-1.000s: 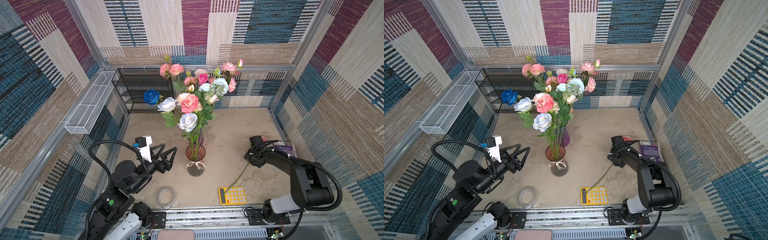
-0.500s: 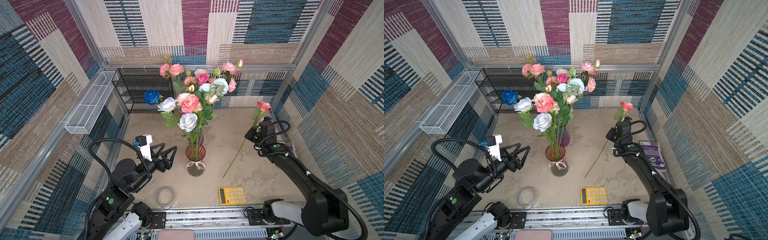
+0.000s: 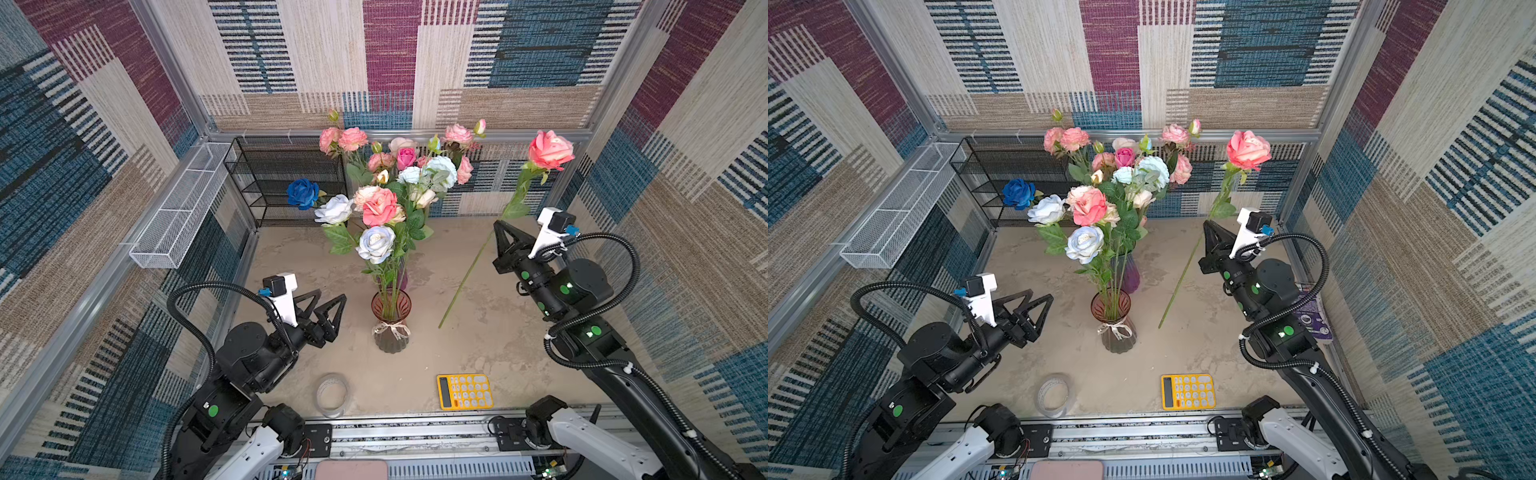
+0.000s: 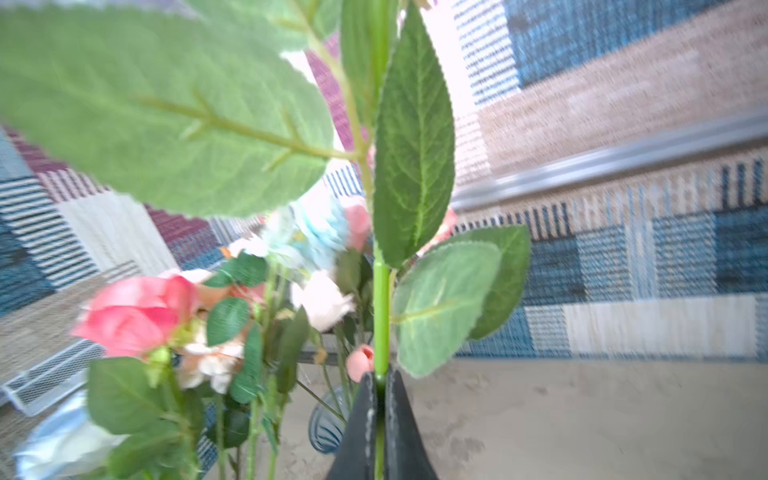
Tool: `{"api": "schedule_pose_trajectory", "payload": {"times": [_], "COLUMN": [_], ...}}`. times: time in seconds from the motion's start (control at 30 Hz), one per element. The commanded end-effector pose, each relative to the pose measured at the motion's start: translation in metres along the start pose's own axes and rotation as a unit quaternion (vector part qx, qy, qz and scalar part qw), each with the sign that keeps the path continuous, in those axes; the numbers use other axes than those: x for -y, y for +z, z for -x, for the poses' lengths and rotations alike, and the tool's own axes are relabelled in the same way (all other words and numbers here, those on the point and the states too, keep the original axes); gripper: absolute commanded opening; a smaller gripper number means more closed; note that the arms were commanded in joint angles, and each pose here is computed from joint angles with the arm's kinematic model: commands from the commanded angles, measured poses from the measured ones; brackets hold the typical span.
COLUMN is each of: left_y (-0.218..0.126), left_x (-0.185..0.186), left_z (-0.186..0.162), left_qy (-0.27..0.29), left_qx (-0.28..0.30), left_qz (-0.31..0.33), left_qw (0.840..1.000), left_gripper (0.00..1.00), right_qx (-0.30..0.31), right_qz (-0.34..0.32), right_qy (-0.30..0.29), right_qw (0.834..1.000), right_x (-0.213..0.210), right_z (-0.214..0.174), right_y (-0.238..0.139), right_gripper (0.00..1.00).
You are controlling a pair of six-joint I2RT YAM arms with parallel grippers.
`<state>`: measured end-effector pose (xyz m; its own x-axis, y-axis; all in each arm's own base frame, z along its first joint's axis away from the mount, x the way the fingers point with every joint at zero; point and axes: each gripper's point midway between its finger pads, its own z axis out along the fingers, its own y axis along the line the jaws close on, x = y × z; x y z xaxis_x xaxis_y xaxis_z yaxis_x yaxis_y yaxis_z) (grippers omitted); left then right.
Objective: Arrange the flowers into the vase
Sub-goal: 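Lift the pink rose upright and carry it toward the red vase with the right gripper, then lower the pink rose into the red vase with the right gripper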
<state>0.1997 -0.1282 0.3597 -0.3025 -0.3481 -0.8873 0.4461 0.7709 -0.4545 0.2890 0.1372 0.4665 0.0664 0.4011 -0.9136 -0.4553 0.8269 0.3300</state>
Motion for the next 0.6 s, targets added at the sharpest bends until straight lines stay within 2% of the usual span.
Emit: {"api": "schedule_pose_trajectory", "payload": {"times": [0.0,0.13,0.3,0.4,0.57], "left_y": [-0.001,-0.002,-0.001,-0.002,-0.002], "left_x": [-0.002,-0.001,-0.001,0.000,0.000], "left_z": [0.005,0.008,0.008,0.009,0.010], "left_qy": [0.009,0.008,0.005,0.004,0.004], "left_qx": [0.008,0.012,0.007,0.007,0.007], "left_qz": [0.010,0.009,0.010,0.010,0.011], "left_qw": [1.000,1.000,1.000,1.000,1.000], "left_gripper": [0.81,0.81,0.81,0.81,0.81], "right_qx": [0.050,0.084,0.103,0.106,0.084], "right_qz": [0.084,0.147,0.193,0.201,0.189], "right_qy": [-0.019,-0.016,-0.014,-0.020,-0.026], "right_qw": [0.995,0.985,0.976,0.974,0.978], "right_x": [-0.041,-0.079,-0.113,-0.126,-0.128], "right_z": [0.033,0.054,0.061,0.054,0.017], "right_y": [-0.003,-0.002,0.012,0.024,0.045], "right_gripper": [0.00,0.00,0.00,0.00,0.00]}}
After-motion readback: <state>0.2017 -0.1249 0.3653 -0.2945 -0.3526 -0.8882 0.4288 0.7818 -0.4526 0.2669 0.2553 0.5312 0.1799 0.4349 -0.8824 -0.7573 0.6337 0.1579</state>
